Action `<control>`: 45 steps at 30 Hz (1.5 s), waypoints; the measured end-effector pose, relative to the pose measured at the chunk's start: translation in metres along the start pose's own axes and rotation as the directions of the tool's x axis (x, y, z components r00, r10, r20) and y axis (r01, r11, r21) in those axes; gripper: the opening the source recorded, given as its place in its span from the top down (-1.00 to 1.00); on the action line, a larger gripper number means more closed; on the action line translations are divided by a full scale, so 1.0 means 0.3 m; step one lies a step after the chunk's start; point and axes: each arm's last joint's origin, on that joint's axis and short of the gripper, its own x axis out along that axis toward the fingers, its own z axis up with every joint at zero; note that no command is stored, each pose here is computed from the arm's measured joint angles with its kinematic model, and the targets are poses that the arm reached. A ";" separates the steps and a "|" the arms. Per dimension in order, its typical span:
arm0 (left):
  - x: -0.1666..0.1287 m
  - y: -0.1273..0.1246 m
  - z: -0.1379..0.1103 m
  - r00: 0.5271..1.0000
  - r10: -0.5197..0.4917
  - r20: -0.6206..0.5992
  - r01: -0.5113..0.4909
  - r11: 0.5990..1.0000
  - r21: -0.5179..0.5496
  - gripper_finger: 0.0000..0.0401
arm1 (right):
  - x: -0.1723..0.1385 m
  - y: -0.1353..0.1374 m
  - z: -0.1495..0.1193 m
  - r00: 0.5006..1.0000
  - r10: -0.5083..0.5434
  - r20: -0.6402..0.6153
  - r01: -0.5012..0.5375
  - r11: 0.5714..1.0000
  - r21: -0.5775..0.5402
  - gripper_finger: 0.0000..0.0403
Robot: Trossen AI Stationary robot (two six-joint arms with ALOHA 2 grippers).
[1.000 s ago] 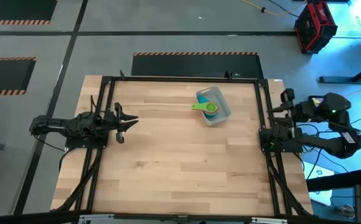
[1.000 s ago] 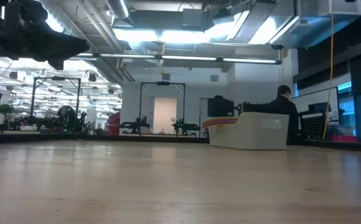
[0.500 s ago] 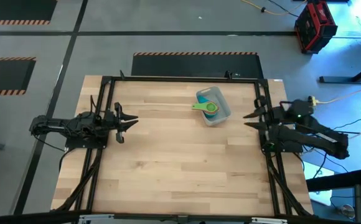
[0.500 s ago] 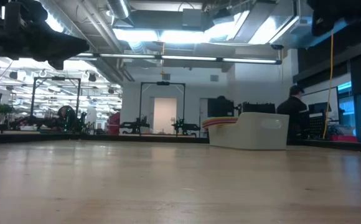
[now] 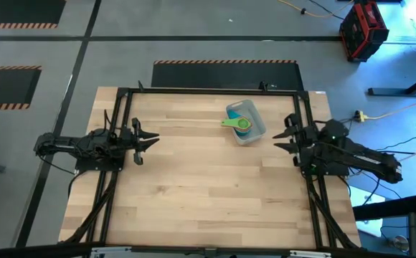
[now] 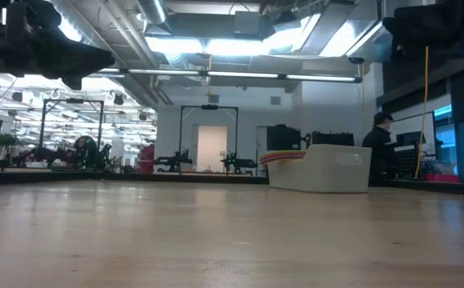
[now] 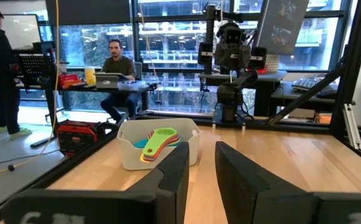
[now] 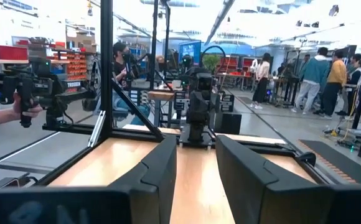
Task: Nest measuring cups in basket
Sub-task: Return to Home Position
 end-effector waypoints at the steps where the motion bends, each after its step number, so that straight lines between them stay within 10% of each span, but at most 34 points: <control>1: 0.000 0.000 0.000 1.000 0.000 0.000 0.000 1.000 0.000 0.65 | 0.001 -0.001 -0.008 1.000 0.000 0.006 0.000 1.000 -0.003 0.41; 29: 0.000 0.000 0.000 1.000 0.001 0.000 -0.001 1.000 0.000 0.65 | 0.005 -0.004 -0.182 0.997 -0.014 -0.081 0.017 0.999 0.035 0.41; 45: 0.000 0.000 0.000 1.000 0.002 0.000 -0.002 1.000 0.000 0.65 | -0.013 -0.037 -0.238 0.881 -0.394 -0.261 0.402 0.915 -0.024 0.41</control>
